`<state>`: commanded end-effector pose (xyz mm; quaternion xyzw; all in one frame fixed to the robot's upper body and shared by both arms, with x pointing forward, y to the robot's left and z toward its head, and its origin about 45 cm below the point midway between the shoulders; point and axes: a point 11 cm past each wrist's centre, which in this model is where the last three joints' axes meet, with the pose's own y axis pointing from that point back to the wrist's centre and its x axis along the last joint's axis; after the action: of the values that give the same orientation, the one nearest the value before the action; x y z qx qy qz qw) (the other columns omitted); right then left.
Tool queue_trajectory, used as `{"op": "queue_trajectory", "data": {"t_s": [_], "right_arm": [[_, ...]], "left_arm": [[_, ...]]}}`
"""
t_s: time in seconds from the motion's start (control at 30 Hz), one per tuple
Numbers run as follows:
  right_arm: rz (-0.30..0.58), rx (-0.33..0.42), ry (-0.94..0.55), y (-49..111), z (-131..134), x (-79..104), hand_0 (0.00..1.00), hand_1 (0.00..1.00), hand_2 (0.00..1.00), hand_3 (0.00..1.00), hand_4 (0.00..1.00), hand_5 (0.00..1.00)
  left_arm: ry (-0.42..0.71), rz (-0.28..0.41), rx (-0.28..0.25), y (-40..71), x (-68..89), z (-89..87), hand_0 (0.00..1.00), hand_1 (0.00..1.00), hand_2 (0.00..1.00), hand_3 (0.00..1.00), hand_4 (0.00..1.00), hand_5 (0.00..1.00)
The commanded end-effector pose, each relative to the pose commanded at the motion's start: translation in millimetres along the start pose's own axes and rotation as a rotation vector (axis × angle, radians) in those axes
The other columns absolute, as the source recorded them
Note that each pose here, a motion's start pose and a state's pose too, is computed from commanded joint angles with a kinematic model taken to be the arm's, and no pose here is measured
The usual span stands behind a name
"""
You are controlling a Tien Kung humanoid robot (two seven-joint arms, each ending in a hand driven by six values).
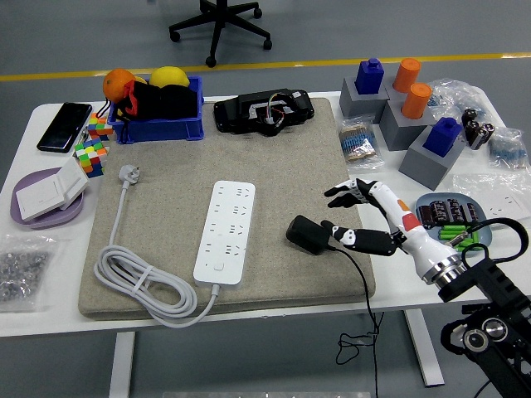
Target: Press the white button,pick up the black plug,place it near the board,insert it into the board
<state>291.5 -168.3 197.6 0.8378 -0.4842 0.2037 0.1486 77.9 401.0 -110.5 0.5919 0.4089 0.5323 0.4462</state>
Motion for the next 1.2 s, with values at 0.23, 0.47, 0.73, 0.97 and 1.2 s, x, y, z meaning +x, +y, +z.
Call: {"op": "queue_trajectory", "data": {"t_s": [0.23,0.47,0.73,0.97,1.2], "right_arm": [[-0.116,0.044,0.066,-11.3,-14.3,-31.0,0.515,0.520,0.524,0.640,0.806,0.229],[-0.186,0.091,0.139,-26.3,-34.3,-50.9,0.492,0.496,0.504,0.643,0.805,0.230],[-0.273,0.029,0.240,-35.5,-39.5,-72.2,0.205,0.187,0.329,0.678,0.796,0.239],[-0.295,-0.002,0.306,-36.8,-40.1,-80.6,0.070,0.070,0.210,0.690,0.803,0.240],[-0.320,-0.001,0.332,-34.8,-39.4,-90.5,0.002,0.005,0.173,0.695,0.816,0.247]], "left_arm": [[0.003,0.003,0.002,-0.1,1.4,-1.1,0.650,0.640,0.635,0.678,0.529,0.096],[0.004,0.006,0.002,-0.1,3.0,-1.2,0.650,0.640,0.635,0.677,0.529,0.096],[0.002,0.008,0.003,0.0,4.2,-1.1,0.650,0.640,0.635,0.677,0.528,0.097],[0.002,0.008,0.005,-0.1,4.7,-2.0,0.650,0.640,0.634,0.677,0.526,0.098],[0.001,0.008,0.006,-0.1,4.8,-2.1,0.650,0.640,0.634,0.676,0.526,0.098]]}}
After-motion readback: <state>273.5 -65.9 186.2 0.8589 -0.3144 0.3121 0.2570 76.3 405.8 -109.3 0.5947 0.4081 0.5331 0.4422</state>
